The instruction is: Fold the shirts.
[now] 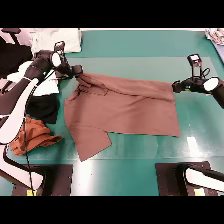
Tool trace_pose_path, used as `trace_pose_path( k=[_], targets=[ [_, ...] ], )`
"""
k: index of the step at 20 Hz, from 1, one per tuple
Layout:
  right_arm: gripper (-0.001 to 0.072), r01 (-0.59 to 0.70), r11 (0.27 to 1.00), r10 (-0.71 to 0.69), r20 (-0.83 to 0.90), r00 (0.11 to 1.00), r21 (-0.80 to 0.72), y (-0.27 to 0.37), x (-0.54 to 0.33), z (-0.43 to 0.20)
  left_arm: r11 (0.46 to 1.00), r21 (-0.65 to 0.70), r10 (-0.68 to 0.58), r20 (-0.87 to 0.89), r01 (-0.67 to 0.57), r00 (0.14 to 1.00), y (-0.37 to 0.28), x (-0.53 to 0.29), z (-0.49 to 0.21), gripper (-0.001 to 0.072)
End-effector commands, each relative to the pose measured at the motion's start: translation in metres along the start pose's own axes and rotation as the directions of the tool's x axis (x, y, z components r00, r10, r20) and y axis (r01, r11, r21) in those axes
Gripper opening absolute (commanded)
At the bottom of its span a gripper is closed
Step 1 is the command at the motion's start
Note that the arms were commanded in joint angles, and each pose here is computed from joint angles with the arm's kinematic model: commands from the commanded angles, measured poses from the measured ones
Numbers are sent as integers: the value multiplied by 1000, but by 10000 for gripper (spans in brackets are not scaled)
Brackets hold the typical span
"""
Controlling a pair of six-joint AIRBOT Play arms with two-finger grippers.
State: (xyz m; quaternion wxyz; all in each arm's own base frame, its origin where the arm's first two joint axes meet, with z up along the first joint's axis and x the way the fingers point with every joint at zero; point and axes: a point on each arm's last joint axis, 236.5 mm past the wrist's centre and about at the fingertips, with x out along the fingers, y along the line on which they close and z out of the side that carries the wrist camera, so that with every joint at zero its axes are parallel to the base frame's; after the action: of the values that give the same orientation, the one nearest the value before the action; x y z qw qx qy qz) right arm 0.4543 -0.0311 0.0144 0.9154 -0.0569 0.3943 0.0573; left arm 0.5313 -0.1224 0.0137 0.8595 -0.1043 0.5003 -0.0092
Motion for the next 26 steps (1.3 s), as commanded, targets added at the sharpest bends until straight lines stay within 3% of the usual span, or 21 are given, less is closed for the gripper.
trace_pose_path(
  k=[1,5,10,14,20,21,22,26],
  targets=[
    [516,22,1000,-22,26,999,15,-12,-25,7,992,124,44,-93,-32,995,10,-6,-20,436],
    [515,26,995,-23,-32,999,101,-30,-56,-12,982,176,98,-186,-65,978,33,-28,-31,437],
    [516,70,932,-37,-97,995,357,-49,-90,-44,984,158,133,-331,-85,934,74,-57,-57,437],
    [516,68,903,16,-190,982,424,-21,-98,-104,985,165,102,-377,-42,921,71,-80,-78,437],
    [524,58,865,120,-319,940,499,19,-103,-167,986,166,68,-469,13,881,82,-69,-167,437],
    [546,58,857,141,-342,929,512,23,-104,-173,986,165,62,-473,19,879,84,-65,-175,437],
    [633,47,851,173,-364,915,523,30,-104,-178,987,152,35,-481,44,876,79,-59,-184,438],
    [647,33,834,249,-428,869,551,43,-101,-195,987,127,-26,-462,96,886,69,-44,-192,462]
  ],
)
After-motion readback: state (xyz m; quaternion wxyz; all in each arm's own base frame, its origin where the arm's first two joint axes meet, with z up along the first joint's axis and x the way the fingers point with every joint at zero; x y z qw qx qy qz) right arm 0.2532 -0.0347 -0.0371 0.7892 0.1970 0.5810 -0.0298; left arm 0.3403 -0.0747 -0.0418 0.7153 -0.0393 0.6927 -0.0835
